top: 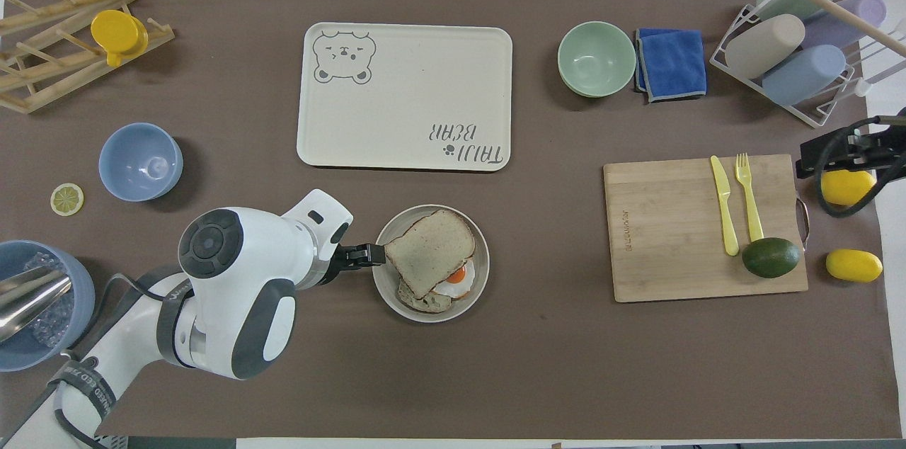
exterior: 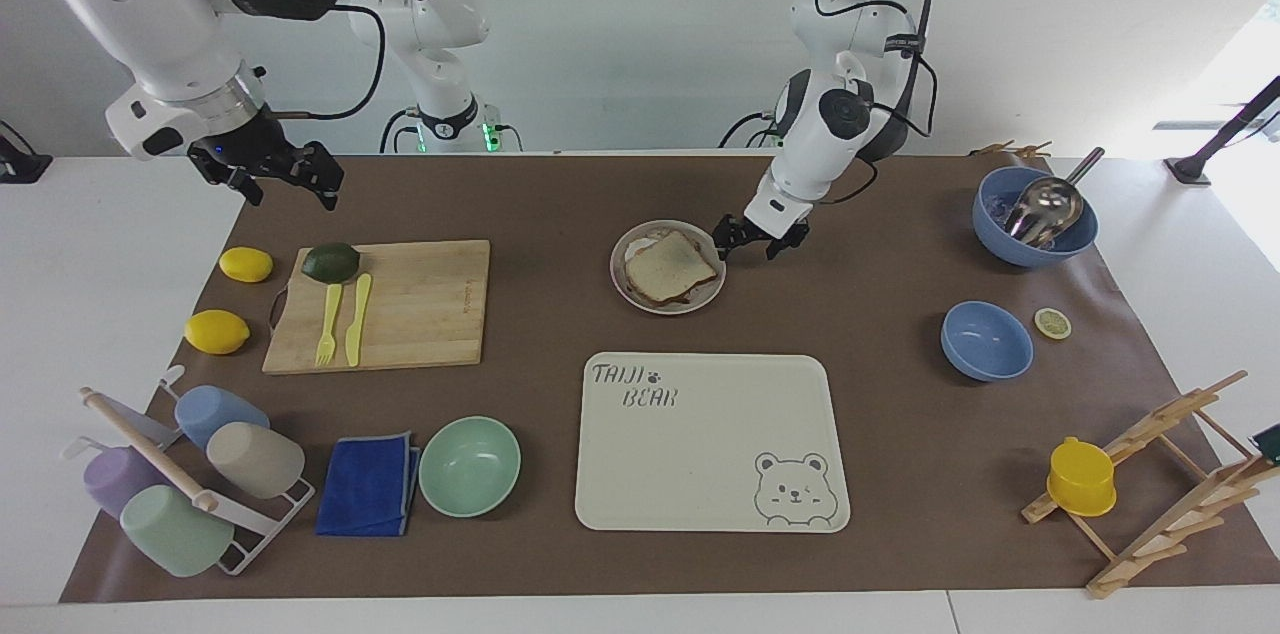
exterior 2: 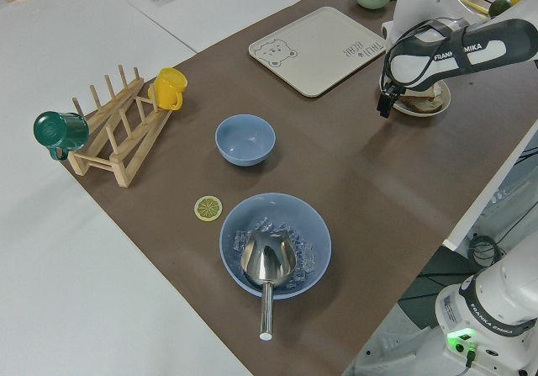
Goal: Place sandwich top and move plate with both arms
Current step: 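Withdraw the right gripper while the left gripper reaches the plate rim, then grip the white plate rim with the left gripper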
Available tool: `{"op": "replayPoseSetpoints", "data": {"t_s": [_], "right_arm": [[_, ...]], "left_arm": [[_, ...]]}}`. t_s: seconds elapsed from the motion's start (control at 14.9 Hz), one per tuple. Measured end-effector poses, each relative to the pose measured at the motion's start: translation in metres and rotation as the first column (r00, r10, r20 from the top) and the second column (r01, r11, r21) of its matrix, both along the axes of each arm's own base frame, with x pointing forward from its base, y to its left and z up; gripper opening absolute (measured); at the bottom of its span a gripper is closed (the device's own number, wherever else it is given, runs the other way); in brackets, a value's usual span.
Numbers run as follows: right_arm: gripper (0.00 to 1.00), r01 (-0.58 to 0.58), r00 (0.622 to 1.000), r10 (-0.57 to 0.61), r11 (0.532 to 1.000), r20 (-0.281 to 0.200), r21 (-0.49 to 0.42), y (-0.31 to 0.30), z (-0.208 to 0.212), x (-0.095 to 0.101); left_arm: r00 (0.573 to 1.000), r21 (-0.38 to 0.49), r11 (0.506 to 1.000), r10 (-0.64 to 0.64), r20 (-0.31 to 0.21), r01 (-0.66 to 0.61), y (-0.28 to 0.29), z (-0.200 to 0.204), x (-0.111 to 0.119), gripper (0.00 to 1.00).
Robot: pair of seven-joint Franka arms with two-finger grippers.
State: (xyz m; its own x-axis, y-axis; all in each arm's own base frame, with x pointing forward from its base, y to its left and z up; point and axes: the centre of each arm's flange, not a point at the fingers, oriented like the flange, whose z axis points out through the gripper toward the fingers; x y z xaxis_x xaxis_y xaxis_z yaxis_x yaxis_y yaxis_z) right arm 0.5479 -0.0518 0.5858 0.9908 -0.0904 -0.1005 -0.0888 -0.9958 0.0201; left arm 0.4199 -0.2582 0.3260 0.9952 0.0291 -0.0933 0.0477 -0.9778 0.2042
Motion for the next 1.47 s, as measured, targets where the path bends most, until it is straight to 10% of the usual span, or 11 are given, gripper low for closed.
{"op": "replayPoseSetpoints", "data": {"t_s": [0.94,1.47], "right_arm": [[1.00,-0.043,0.999,0.043,0.999,0.009,0.001,0.003,0.011,0.002],[1.00,-0.025,1.000,0.025,1.000,0.008,0.000,0.001,0.010,0.002]], "left_arm": [[0.999,-0.014,1.000,-0.018,-0.051,0.018,-0.018,-0.023,-0.021,0.66],[0.998,-0.024,0.999,-0.022,-0.055,0.021,-0.025,-0.025,-0.028,0.11]]}}
